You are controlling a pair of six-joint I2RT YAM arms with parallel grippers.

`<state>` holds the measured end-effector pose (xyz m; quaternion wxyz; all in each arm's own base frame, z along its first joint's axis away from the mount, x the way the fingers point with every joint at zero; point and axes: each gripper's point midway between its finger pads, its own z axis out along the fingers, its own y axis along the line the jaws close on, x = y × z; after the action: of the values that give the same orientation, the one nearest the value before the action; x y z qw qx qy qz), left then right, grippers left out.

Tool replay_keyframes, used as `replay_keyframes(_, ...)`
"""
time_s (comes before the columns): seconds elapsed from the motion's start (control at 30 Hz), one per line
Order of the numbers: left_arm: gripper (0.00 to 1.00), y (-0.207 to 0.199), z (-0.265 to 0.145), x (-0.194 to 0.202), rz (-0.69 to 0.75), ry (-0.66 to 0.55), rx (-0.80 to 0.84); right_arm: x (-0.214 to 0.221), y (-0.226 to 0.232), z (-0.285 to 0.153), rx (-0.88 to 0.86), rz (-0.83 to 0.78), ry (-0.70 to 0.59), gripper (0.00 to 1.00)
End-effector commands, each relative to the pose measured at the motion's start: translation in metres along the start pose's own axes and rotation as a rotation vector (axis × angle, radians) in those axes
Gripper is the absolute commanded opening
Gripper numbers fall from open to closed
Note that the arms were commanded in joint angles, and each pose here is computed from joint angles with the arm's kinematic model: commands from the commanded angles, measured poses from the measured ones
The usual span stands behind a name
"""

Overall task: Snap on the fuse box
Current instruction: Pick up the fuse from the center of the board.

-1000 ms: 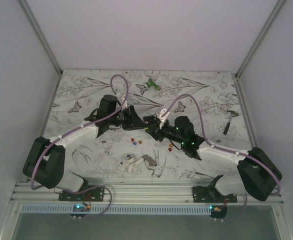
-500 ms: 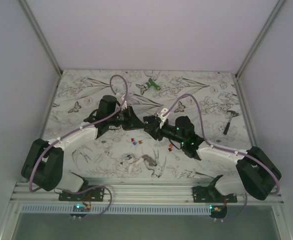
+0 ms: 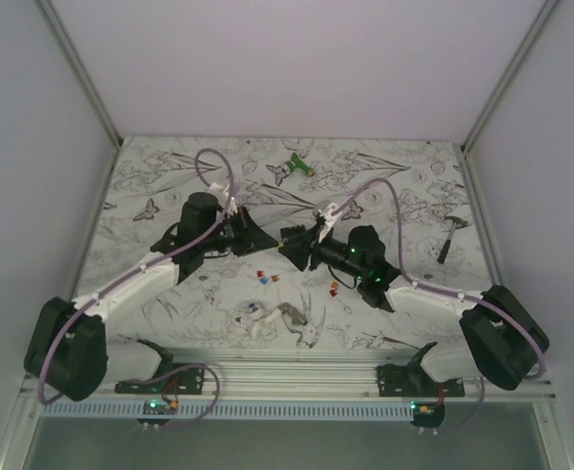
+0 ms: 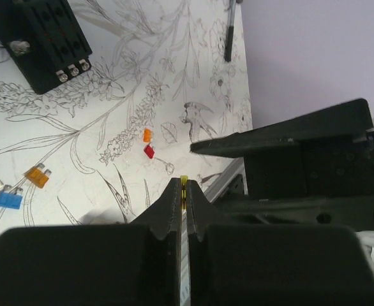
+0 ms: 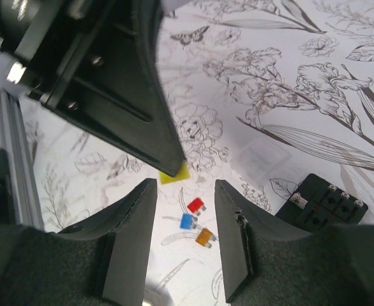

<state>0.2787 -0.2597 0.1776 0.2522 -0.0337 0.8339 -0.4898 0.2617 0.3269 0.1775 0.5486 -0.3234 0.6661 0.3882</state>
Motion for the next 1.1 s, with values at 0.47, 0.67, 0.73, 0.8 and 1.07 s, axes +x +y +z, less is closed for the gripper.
replay_keyframes(0.47,0.0,-0.052,-0.05,-0.052,-0.032,-0.445,0.076,-0.103,0.023,-0.01,-0.142,0.512,-0.382,0.45)
replay_keyframes(0.67,0.0,-0.071,-0.053,-0.051,-0.031,-0.459,0.141,-0.102,0.025,-0.003,-0.177,0.567,-0.392,0.43)
replay_keyframes(0.73,0.0,-0.076,-0.053,-0.049,-0.026,-0.458,0.154,-0.102,0.025,-0.002,-0.186,0.577,-0.402,0.43)
replay_keyframes(0.8,0.0,-0.079,-0.052,-0.046,-0.023,-0.449,0.162,-0.105,0.026,-0.003,-0.198,0.585,-0.415,0.42)
replay_keyframes(1.07,0.0,-0.082,-0.049,-0.044,-0.036,-0.433,0.177,-0.113,0.031,-0.003,-0.234,0.58,-0.438,0.39)
